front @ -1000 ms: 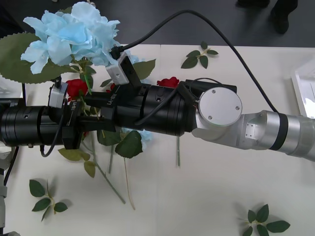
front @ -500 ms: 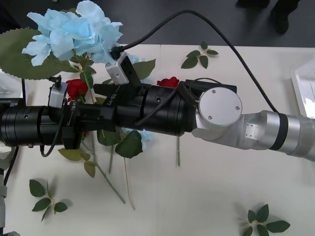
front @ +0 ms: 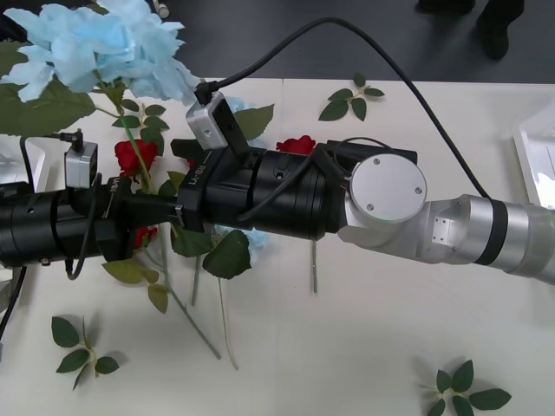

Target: Put the red flowers into the right box and the blue flowers into the left box

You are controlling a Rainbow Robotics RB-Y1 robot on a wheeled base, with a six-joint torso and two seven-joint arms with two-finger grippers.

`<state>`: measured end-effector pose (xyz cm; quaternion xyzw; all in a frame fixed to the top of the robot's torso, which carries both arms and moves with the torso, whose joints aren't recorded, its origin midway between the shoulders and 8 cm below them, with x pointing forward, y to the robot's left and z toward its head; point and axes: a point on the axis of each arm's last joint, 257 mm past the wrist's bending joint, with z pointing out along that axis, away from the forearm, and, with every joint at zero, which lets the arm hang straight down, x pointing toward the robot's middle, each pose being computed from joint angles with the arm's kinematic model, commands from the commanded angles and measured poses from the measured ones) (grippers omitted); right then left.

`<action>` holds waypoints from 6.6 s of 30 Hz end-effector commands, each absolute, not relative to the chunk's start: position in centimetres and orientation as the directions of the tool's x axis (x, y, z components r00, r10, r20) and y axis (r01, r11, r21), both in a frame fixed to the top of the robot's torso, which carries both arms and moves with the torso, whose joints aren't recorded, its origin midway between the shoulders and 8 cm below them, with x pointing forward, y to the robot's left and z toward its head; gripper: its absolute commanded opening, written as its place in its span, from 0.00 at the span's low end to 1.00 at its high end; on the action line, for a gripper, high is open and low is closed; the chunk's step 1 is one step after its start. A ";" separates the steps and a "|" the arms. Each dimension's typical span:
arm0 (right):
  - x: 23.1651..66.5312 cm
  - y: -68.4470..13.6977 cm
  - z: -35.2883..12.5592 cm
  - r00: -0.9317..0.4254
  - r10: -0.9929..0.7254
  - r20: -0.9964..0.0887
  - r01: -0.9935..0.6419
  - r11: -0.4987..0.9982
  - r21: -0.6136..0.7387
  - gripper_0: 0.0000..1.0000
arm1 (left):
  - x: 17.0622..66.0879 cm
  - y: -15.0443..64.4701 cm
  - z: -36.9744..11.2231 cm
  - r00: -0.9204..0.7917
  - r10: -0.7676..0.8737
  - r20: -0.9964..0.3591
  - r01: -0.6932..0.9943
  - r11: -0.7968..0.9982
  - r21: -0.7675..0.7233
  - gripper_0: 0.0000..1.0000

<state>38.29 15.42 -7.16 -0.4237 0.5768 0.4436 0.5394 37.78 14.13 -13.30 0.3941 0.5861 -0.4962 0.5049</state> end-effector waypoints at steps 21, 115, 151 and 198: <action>41.5 5.5 -2.8 -0.018 -0.079 -0.997 -0.971 0.238 -0.002 1.00 | 35.9 39.7 -11.8 -0.392 -0.293 -0.872 0.316 0.847 -0.427 0.00; 51.5 -4.4 -30.8 -0.921 -0.068 -0.383 -0.128 0.983 0.135 1.00 | 36.5 34.8 -21.9 -0.780 -0.415 -0.469 -0.286 0.902 -0.323 1.00; 52.3 -9.2 -27.4 -0.918 -0.103 -0.383 -0.136 0.989 0.060 0.00 | 42.0 27.4 -33.5 -0.827 -0.335 -0.451 -0.305 0.942 -0.140 0.98; 49.0 -53.4 -9.9 -0.909 0.074 -0.409 0.165 0.968 -0.192 0.00 | 43.3 28.6 -23.5 -0.659 -0.333 -0.674 -0.204 0.942 -0.267 0.00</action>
